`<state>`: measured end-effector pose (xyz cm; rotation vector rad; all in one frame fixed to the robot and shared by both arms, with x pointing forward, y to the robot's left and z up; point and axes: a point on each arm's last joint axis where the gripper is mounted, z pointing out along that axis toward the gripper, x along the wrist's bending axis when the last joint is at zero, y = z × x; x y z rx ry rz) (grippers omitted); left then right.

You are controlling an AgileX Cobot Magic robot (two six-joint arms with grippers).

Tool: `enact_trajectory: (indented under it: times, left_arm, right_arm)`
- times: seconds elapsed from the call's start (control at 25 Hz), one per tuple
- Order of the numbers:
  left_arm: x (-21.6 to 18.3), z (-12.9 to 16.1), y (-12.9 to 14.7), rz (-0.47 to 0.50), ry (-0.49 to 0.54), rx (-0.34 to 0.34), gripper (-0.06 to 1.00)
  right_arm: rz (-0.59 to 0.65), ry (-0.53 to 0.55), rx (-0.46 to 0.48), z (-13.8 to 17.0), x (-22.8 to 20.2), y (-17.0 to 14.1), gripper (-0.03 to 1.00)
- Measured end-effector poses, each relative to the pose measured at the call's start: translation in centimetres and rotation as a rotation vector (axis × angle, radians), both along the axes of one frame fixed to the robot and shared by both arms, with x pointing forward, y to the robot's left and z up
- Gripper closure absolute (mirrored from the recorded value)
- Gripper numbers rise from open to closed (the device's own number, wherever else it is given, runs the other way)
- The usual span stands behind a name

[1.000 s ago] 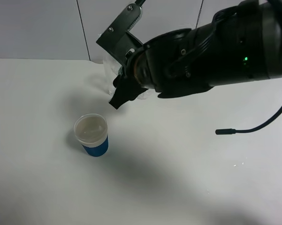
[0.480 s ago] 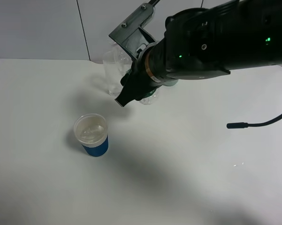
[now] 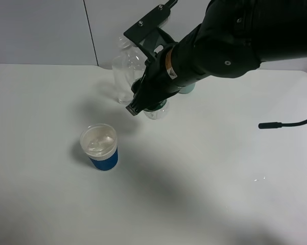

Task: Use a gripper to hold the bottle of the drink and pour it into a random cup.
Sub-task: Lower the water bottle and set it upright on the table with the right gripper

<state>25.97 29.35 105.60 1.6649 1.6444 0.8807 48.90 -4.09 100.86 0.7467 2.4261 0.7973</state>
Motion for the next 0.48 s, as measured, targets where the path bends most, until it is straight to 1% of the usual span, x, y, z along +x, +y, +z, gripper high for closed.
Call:
enact_trajectory:
  times: [0.32,0.48]
  left_arm:
    - [0.0,0.0,0.0,0.000,0.000,0.000,-0.05]
    - [0.0,0.0,0.0,0.000,0.000,0.000,-0.05]
  right_arm:
    - [0.015,0.034,0.046,0.0,1.1,-0.9,0.40]
    - [0.061,0.020,0.078,0.3,1.2,-0.7,0.40]
